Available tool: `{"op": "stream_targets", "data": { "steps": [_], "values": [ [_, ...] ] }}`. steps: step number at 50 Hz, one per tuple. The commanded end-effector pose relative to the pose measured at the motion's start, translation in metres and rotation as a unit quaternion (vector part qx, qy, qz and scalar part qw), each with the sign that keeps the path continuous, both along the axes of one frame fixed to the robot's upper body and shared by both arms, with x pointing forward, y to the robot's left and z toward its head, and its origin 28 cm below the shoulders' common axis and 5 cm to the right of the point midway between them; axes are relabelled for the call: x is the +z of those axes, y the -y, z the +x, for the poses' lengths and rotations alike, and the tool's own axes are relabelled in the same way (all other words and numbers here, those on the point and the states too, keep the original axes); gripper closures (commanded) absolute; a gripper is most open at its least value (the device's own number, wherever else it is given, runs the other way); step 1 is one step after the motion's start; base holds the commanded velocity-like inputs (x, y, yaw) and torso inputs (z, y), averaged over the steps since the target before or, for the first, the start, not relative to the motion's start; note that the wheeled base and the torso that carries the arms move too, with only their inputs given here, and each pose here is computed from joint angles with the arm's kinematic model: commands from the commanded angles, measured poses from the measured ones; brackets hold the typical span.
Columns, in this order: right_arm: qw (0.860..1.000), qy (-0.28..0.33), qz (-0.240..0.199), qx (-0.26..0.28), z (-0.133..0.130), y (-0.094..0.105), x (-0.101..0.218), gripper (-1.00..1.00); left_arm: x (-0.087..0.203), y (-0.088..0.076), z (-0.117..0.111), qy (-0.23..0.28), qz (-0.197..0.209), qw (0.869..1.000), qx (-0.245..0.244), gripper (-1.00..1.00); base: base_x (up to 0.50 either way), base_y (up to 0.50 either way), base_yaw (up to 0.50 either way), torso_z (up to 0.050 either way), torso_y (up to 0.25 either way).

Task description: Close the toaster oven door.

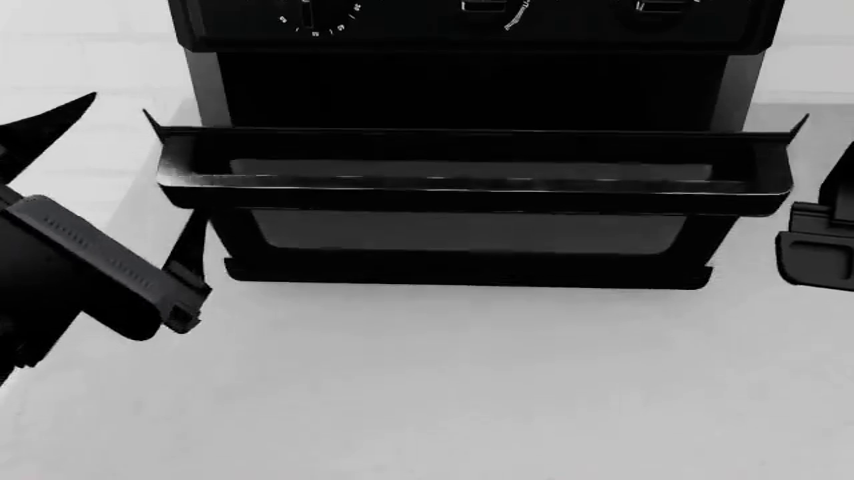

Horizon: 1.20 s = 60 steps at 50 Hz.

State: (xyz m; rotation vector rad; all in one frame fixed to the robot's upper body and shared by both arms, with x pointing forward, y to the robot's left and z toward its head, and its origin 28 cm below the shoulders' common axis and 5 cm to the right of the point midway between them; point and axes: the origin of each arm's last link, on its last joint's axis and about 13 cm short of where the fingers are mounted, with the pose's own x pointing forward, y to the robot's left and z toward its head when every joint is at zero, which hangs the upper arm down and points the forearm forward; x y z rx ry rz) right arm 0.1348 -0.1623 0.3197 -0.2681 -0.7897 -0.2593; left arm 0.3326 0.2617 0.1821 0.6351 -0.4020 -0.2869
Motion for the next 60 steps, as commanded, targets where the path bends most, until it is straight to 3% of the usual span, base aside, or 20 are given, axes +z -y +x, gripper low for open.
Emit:
{"op": "stream_targets", "data": {
  "steps": [1,17,37,60],
  "values": [
    [1.000,0.001,0.003,-0.002,-0.002,0.002,-0.001,-1.00,-0.004,0.011,-0.002,-0.040,-0.064,0.995,0.057,-1.00,0.00,0.00,0.00,0.000,0.000],
    [1.000,0.005,0.004,-0.003,-0.003,0.002,0.001,-1.00,-0.004,0.025,0.016,-0.074,-0.114,0.988,0.079,-1.00,0.00,0.00,0.00,0.000,0.000],
    [1.000,0.005,0.008,-0.008,-0.005,0.005,-0.001,-1.00,-0.002,0.039,0.038,-0.083,-0.086,0.990,0.079,-1.00,0.00,0.00,0.00,0.000,0.000],
    [1.000,0.006,0.007,-0.010,-0.006,0.005,0.000,-1.00,0.000,0.043,0.059,-0.089,-0.082,0.988,0.098,-1.00,0.03,-0.01,-0.02,0.001,0.000]
  ]
}}
